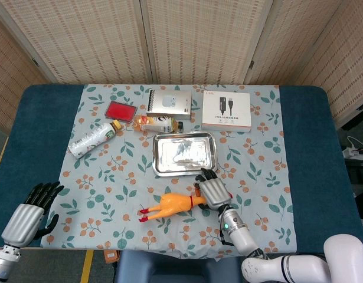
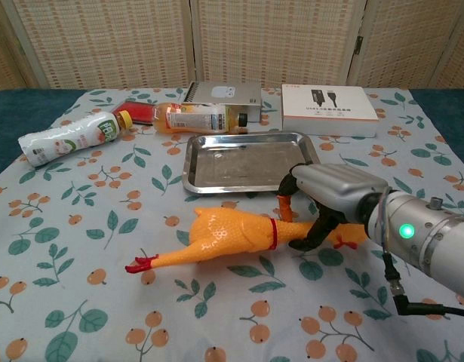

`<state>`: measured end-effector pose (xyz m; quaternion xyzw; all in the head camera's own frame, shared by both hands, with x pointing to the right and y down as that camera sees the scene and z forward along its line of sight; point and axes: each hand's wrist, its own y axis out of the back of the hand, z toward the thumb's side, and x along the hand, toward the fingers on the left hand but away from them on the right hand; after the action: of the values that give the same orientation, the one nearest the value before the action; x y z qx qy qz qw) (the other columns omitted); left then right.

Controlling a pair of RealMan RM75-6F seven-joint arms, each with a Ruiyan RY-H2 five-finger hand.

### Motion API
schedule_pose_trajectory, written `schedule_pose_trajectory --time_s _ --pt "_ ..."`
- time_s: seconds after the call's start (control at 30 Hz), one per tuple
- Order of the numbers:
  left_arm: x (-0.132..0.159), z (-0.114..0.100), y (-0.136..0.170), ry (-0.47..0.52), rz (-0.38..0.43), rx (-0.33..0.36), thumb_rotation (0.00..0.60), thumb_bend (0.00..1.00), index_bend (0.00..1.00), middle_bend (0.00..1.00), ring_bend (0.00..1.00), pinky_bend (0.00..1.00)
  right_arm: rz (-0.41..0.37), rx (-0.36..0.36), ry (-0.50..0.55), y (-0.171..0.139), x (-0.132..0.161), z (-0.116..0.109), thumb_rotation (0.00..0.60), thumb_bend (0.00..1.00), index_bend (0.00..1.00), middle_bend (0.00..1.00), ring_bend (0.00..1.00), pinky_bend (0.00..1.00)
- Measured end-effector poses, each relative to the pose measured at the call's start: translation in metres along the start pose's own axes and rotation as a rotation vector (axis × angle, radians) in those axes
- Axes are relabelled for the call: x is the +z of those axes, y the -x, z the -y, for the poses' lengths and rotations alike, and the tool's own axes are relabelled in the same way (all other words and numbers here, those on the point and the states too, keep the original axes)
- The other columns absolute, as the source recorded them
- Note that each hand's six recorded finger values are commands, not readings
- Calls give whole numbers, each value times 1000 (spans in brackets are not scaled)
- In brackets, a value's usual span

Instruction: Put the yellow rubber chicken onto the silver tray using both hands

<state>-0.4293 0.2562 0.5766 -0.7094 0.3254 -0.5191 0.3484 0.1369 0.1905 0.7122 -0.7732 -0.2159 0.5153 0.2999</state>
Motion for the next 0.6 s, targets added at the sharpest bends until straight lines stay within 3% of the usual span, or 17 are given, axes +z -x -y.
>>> schedule_pose_trajectory --time_s 0.13,0.3,0.43,0.6 --pt "-1 -1 0 5 -2 3 600 507 0 0 0 26 -26 -42 10 -4 5 -7 600 276 879 481 402 638" --pt "1 0 1 3 3 -1 600 507 0 0 0 27 -78 -126 37 -11 12 -22 600 273 945 652 695 952" --pt "4 0 -1 9 22 4 600 495 0 0 0 31 -114 -173 64 -19 13 -31 600 273 961 748 833 1000" --pt "10 2 -2 56 60 8 600 435 0 0 0 85 -137 -179 125 -24 12 -38 600 273 966 780 878 1000"
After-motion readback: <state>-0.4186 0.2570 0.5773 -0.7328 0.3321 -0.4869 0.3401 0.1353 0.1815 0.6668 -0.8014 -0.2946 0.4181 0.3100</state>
